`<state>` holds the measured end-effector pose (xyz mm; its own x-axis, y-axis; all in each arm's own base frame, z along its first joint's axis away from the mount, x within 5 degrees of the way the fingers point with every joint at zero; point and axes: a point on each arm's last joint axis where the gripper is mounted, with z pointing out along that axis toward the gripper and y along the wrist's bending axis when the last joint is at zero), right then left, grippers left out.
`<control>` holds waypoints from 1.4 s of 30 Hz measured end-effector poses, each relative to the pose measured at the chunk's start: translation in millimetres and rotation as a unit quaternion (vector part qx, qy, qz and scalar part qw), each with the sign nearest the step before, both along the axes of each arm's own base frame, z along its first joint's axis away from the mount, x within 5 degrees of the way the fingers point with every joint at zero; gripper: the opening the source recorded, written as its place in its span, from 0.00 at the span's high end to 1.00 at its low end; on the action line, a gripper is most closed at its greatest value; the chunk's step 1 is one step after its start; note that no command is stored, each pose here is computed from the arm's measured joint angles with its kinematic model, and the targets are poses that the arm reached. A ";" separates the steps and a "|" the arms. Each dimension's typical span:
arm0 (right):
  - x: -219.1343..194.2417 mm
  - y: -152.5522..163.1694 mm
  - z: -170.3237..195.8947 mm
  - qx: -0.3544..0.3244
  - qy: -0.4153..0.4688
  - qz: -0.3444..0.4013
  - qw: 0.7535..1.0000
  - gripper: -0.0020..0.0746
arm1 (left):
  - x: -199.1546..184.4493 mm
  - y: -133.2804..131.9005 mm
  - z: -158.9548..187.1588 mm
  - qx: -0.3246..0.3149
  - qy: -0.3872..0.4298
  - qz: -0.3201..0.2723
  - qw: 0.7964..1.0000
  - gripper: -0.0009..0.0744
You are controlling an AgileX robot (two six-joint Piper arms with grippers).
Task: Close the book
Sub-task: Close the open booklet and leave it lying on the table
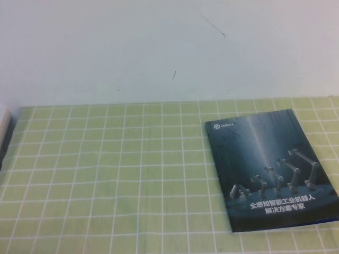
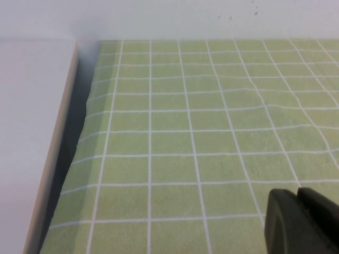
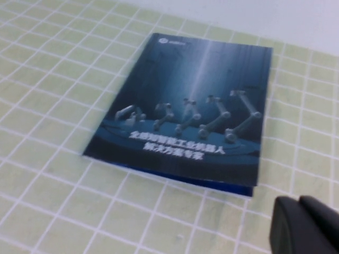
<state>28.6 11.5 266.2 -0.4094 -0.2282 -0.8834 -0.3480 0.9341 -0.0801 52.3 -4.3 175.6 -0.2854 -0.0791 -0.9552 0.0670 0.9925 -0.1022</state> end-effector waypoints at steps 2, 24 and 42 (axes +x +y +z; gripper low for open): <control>-2.0 -2.6 0.5 0.001 -0.010 -0.030 1.000 0.98 | 0.0 0.0 0.0 0.000 0.000 0.000 1.000 0.99; 21.4 -25.3 -95.5 0.008 -0.071 -0.230 0.970 0.98 | 0.0 -0.2 0.0 -0.003 0.000 0.000 1.000 0.99; 22.3 -12.7 -96.5 0.003 -0.069 -0.154 0.986 0.98 | 0.0 -0.2 0.0 -0.003 0.000 0.000 1.000 0.99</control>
<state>51.0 -1.2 169.8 -0.3338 -0.1073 -0.9365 -0.0340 0.9942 -0.1018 52.3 -4.5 175.5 -0.2861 -0.0853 -0.9544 0.0671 0.9918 -0.1087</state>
